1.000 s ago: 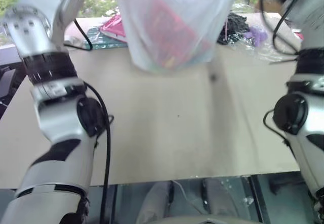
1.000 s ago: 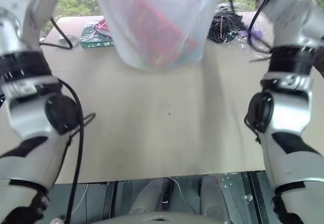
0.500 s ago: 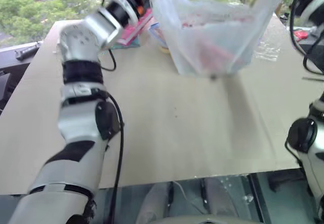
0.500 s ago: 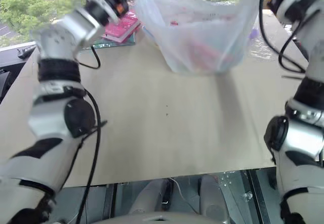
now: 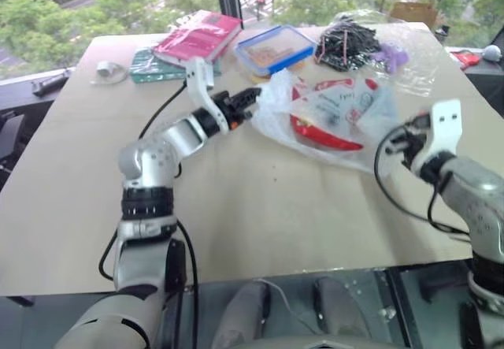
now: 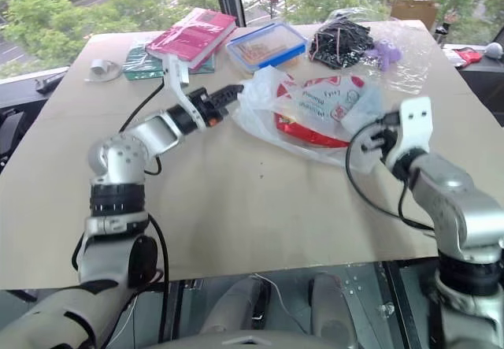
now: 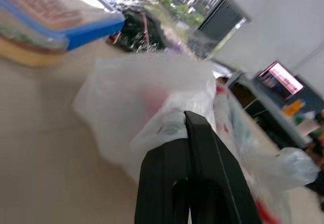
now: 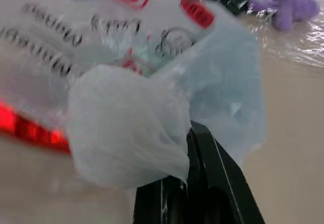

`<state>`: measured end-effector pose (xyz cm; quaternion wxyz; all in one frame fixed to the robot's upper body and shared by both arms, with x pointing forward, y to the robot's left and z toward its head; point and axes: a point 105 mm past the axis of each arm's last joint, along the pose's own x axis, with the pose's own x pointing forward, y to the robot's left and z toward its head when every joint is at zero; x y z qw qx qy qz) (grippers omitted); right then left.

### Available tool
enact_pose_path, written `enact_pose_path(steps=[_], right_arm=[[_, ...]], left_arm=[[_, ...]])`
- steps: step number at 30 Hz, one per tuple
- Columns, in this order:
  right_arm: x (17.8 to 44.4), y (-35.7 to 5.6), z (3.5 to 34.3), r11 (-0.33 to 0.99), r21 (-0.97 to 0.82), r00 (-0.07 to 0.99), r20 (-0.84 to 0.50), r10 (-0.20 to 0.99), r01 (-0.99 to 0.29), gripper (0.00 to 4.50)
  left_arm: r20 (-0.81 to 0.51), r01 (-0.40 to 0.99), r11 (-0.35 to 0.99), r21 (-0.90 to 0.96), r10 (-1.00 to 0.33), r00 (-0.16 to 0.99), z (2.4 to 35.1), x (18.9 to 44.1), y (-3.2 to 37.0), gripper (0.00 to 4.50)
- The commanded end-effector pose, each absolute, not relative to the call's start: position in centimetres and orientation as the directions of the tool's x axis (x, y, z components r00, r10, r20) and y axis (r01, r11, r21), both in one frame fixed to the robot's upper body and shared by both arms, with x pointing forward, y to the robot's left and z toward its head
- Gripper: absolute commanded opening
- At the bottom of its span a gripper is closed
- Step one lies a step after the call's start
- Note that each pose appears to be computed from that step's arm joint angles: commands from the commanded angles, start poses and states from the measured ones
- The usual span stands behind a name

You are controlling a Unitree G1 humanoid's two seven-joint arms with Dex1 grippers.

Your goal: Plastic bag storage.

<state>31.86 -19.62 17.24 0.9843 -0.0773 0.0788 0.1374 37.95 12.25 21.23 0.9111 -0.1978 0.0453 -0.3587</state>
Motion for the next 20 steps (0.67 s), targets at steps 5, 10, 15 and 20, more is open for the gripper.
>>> enact_pose_path(steps=[5, 10, 15, 20], right_arm=[[26.8, -18.9, 20.1, 0.876, -0.252, 0.911, -0.083, 0.403, -0.411, 3.26], [21.9, -20.2, 18.9, 0.821, -0.239, 0.854, -0.199, 0.481, -0.518, 4.50], [19.4, -21.8, 18.0, 0.802, -0.240, 0.830, -0.285, 0.480, -0.546, 4.50], [19.5, -24.2, 16.8, 0.825, -0.251, 0.846, -0.328, 0.420, -0.507, 4.50]], left_arm=[[0.086, 0.729, 0.668, -0.147, -0.726, 0.682, 21.6, 33.2, 13.6, 2.12], [0.034, 0.667, 0.745, -0.011, -0.666, 0.745, 20.2, 30.7, 16.7, 4.48], [-0.069, 0.635, 0.772, 0.042, -0.631, 0.772, 17.8, 29.1, 18.8, 4.48], [-0.087, 0.577, 0.815, 0.057, -0.571, 0.816, 16.3, 28.6, 20.1, 4.48]])
